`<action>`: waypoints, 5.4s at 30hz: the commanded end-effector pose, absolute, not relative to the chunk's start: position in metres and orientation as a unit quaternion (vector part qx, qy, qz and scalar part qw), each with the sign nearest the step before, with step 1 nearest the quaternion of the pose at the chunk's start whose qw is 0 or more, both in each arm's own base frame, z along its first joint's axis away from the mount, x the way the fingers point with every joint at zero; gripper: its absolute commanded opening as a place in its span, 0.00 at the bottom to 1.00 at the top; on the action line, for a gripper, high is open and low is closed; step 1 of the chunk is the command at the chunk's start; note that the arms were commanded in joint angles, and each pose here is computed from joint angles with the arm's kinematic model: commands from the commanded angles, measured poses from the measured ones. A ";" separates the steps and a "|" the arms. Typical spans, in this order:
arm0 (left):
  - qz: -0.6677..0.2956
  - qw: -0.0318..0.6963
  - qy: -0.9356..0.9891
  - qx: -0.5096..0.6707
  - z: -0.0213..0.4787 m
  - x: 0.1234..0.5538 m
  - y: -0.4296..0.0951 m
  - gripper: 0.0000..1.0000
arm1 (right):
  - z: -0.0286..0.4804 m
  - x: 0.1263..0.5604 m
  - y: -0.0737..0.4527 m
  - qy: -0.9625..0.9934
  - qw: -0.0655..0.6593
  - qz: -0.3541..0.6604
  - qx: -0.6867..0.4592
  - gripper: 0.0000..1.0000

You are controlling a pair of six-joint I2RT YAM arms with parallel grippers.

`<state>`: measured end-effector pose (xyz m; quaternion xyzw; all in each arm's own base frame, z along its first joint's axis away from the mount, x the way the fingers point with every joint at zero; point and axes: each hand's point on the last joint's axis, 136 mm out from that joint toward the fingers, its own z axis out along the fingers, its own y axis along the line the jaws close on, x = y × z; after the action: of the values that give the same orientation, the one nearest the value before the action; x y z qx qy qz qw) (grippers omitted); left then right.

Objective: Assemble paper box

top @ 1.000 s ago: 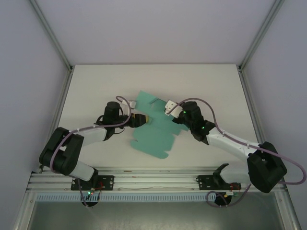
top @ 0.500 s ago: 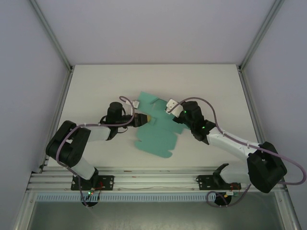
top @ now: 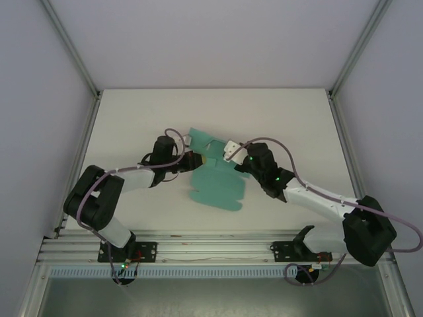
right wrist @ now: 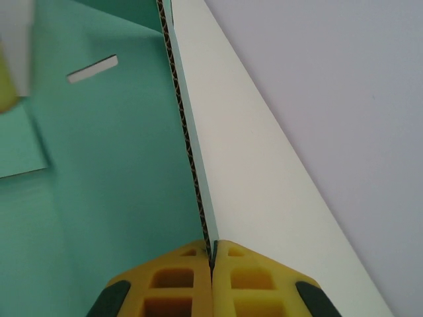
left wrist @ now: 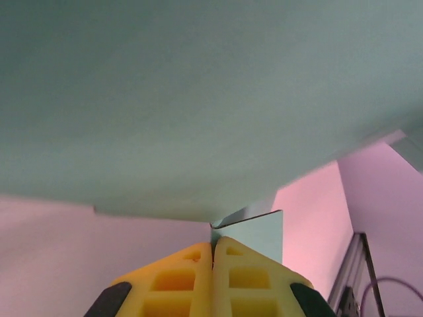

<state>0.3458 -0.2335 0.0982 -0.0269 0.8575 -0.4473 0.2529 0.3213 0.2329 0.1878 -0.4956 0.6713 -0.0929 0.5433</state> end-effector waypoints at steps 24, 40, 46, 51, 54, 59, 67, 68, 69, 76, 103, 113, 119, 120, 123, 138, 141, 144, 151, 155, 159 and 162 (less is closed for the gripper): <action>-0.290 0.214 0.923 -0.135 0.089 0.338 -0.178 0.64 | 0.156 0.310 0.254 0.634 0.488 -0.212 -0.561 0.00; -0.172 0.365 0.910 -0.093 0.162 0.395 -0.117 1.00 | 0.154 0.333 0.261 0.547 0.487 -0.291 -0.616 0.00; -0.138 0.345 0.926 -0.058 0.153 0.425 -0.111 1.00 | 0.146 0.342 0.268 0.504 0.501 -0.323 -0.625 0.00; -0.117 0.314 0.942 -0.033 0.130 0.424 -0.109 0.99 | 0.142 0.345 0.269 0.504 0.509 -0.330 -0.615 0.00; -0.083 0.276 0.956 -0.049 0.107 0.422 -0.094 0.91 | 0.142 0.343 0.268 0.516 0.514 -0.313 -0.610 0.00; -0.152 0.275 0.949 -0.001 0.099 0.412 -0.118 0.89 | 0.138 0.343 0.263 0.528 0.501 -0.315 -0.609 0.00; -0.213 0.315 0.925 0.030 0.117 0.412 -0.121 0.91 | 0.135 0.344 0.260 0.542 0.491 -0.311 -0.607 0.00; -0.218 0.313 0.924 0.037 0.118 0.411 -0.120 0.91 | 0.135 0.344 0.260 0.544 0.490 -0.309 -0.607 0.00; -0.221 0.312 0.923 0.044 0.118 0.411 -0.121 0.91 | 0.134 0.344 0.260 0.546 0.488 -0.308 -0.608 0.00; -0.305 0.290 0.891 0.172 0.117 0.387 -0.158 0.89 | 0.136 0.344 0.261 0.548 0.489 -0.303 -0.606 0.00; -0.192 0.271 0.923 0.197 0.104 0.365 -0.209 0.00 | 0.135 0.342 0.266 0.570 0.490 -0.299 -0.588 0.00; -0.245 0.289 0.899 0.219 0.126 0.340 -0.253 0.00 | 0.132 0.341 0.270 0.580 0.502 -0.283 -0.575 0.00; -0.243 0.283 0.905 0.205 0.101 0.337 -0.257 0.00 | 0.131 0.332 0.269 0.583 0.515 -0.259 -0.572 0.00; -0.239 0.286 0.905 0.206 0.097 0.336 -0.258 0.00 | 0.129 0.331 0.267 0.581 0.515 -0.260 -0.574 0.00; -0.225 0.289 0.908 0.201 0.088 0.334 -0.252 0.00 | 0.125 0.330 0.263 0.572 0.512 -0.273 -0.580 0.00; -0.115 0.345 0.920 0.148 0.101 0.337 -0.199 0.83 | 0.130 0.325 0.261 0.539 0.515 -0.290 -0.601 0.00; -0.078 0.352 0.923 0.131 0.109 0.337 -0.179 1.00 | 0.130 0.328 0.261 0.530 0.509 -0.305 -0.605 0.00; -0.034 0.360 0.928 0.087 0.124 0.339 -0.149 1.00 | 0.131 0.329 0.263 0.518 0.510 -0.314 -0.611 0.00; -0.029 0.366 0.927 -0.076 0.127 0.373 -0.071 1.00 | 0.135 0.328 0.267 0.514 0.517 -0.306 -0.612 0.00; -0.048 0.348 0.935 -0.044 0.112 0.391 -0.086 1.00 | 0.134 0.329 0.267 0.519 0.515 -0.303 -0.611 0.00; -0.138 0.306 0.941 0.043 0.090 0.383 -0.131 0.96 | 0.135 0.331 0.266 0.523 0.512 -0.308 -0.608 0.00; -0.169 0.325 0.927 0.080 0.089 0.369 -0.151 0.88 | 0.134 0.331 0.264 0.528 0.505 -0.308 -0.609 0.00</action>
<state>0.3855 -0.1138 0.0868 0.0070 0.9413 -0.1059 0.3203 0.3298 0.2610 0.1281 -0.6139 0.5248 -0.3112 0.5009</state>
